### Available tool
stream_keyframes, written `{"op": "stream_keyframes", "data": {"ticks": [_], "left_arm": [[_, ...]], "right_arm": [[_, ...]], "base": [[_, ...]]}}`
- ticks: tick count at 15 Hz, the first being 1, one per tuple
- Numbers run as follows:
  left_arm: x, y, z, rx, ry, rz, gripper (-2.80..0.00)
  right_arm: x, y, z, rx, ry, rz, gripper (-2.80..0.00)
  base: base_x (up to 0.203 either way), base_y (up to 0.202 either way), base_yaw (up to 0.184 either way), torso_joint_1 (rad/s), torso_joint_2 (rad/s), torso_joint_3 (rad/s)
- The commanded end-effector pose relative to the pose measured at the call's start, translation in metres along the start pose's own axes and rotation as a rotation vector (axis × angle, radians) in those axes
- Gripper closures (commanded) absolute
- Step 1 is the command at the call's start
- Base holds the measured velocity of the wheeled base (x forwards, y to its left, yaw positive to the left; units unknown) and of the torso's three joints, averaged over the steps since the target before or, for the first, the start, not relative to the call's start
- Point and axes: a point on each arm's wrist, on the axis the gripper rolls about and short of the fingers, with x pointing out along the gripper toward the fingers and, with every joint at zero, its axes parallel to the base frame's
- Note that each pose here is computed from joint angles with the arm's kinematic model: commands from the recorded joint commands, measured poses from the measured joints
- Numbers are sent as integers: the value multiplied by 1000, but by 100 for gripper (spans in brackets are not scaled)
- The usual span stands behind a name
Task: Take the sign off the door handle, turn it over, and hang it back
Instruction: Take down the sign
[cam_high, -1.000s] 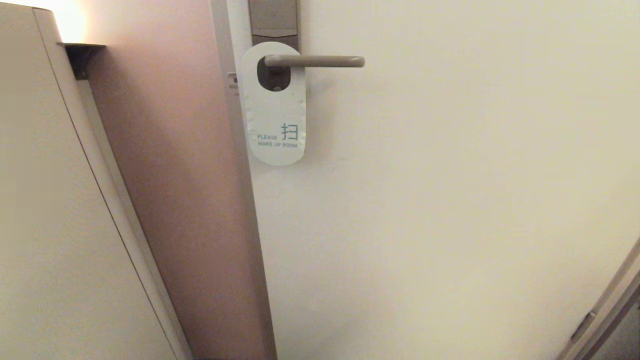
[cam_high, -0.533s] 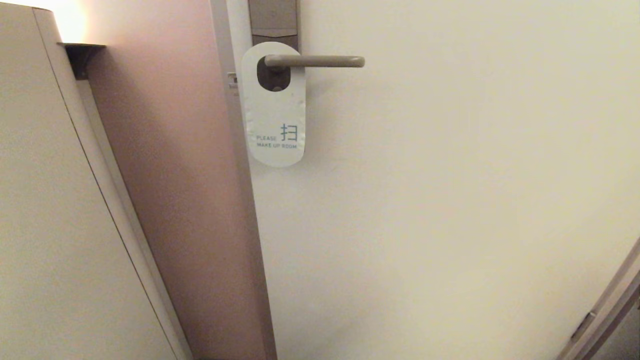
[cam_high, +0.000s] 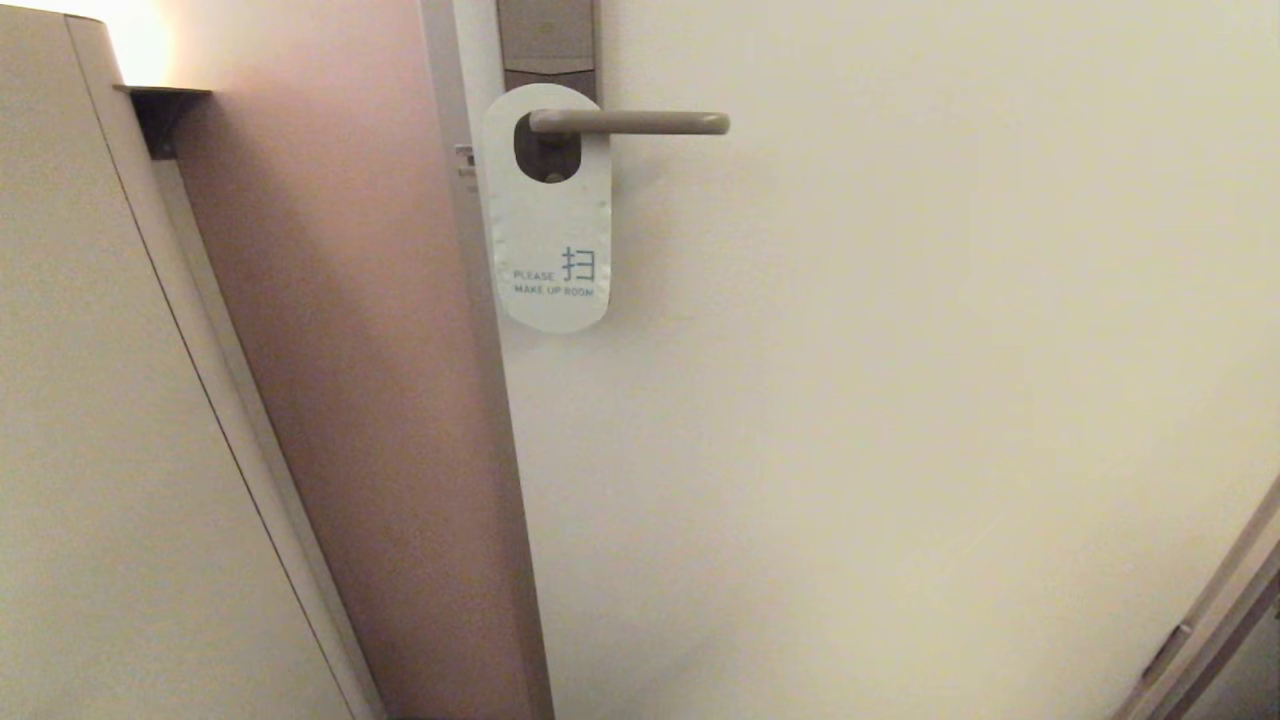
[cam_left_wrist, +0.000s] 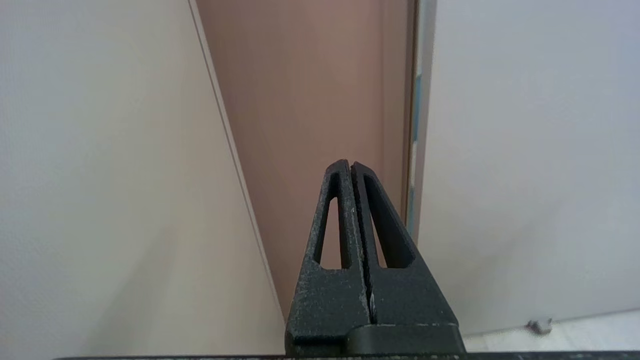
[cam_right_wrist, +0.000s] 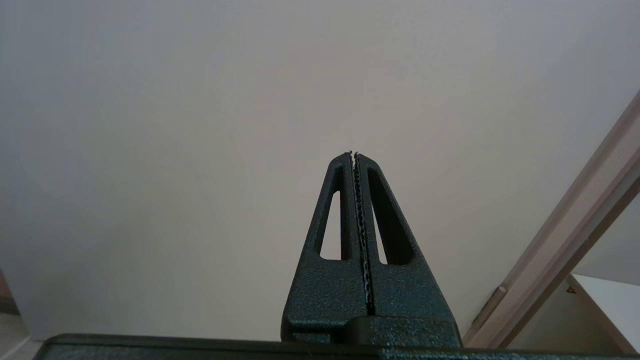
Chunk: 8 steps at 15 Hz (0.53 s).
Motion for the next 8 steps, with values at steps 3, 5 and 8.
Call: {"op": "stream_keyframes", "data": {"ticks": [3, 5, 8], "left_arm": [[11, 3, 40, -2, 38, -11, 0], [15, 4, 56, 0, 30, -28, 0], [26, 5, 74, 0, 48, -57, 0]], "right_arm": [[0, 0, 0, -1, 0, -1, 0], [0, 0, 0, -1, -1, 0, 0], [0, 0, 0, -1, -1, 0, 0]], "base": [[0, 0, 0, 0, 0, 0], [0, 0, 0, 0, 0, 0], [0, 0, 0, 0, 0, 0]]}}
